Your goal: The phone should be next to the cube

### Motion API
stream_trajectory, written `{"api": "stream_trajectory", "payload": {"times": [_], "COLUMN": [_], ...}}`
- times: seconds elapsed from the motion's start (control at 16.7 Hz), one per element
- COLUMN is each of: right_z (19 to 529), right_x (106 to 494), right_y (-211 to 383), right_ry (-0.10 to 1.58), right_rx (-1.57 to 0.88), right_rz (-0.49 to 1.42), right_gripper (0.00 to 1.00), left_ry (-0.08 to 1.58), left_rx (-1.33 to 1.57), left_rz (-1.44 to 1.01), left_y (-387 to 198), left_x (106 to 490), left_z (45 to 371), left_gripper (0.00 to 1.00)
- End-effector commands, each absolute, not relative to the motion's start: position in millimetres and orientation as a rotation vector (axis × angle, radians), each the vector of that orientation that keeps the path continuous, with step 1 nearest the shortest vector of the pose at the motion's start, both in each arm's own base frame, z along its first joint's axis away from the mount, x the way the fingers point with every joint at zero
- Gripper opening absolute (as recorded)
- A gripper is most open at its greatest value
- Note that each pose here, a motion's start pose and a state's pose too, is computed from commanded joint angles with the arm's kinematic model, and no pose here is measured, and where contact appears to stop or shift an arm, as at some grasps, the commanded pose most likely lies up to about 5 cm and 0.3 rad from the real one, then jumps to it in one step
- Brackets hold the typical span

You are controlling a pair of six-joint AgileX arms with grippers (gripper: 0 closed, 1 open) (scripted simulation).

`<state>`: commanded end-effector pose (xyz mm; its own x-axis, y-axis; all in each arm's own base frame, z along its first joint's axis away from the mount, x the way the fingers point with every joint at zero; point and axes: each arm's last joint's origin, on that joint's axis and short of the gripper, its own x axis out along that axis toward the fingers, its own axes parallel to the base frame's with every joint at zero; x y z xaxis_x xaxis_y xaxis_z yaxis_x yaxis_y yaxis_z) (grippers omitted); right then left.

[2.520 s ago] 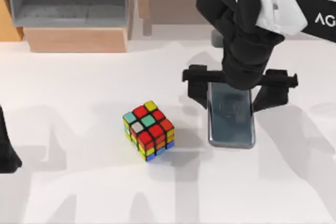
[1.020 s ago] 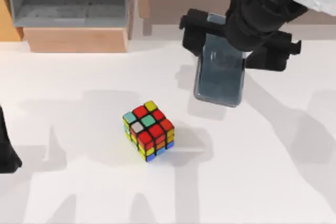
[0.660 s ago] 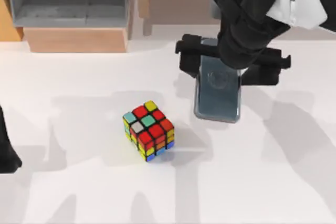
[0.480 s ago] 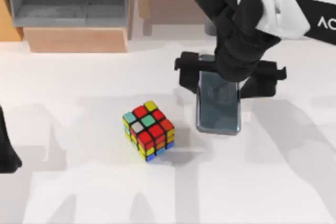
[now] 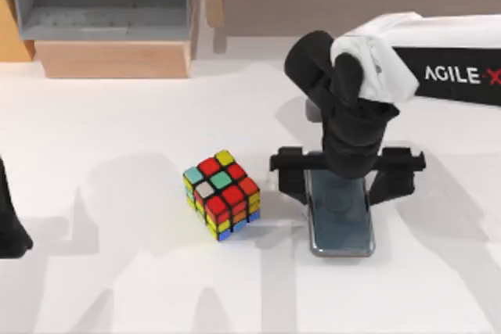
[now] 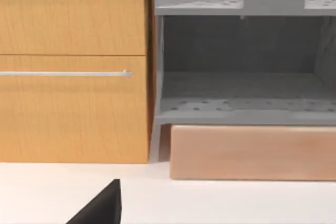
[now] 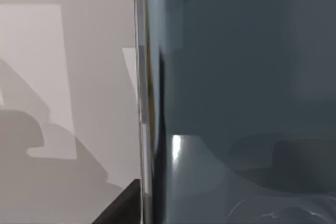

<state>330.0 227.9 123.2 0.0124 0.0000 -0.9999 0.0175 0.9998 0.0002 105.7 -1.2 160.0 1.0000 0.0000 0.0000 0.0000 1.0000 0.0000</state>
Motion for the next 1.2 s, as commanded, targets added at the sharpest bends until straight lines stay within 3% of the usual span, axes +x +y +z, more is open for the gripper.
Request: {"api": "stream_trajectory", "payload": {"times": [0.24, 1.02, 1.2], "right_z": [123.2, 123.2, 123.2], "right_x": [330.0, 330.0, 330.0], "right_y": [227.9, 227.9, 227.9], "right_ry": [1.558, 1.558, 1.558], "right_rx": [0.014, 0.014, 0.014], "right_rz": [-0.014, -0.014, -0.014], "right_gripper": [0.00, 0.98, 1.00], "left_ry": [0.000, 0.000, 0.000], "left_rx": [0.000, 0.000, 0.000], "left_rz": [0.000, 0.000, 0.000], "left_y": [-1.2, -1.2, -1.2], "left_x": [105.7, 105.7, 105.7], "left_z": [160.0, 160.0, 160.0], "left_gripper": [1.00, 1.00, 1.00]}}
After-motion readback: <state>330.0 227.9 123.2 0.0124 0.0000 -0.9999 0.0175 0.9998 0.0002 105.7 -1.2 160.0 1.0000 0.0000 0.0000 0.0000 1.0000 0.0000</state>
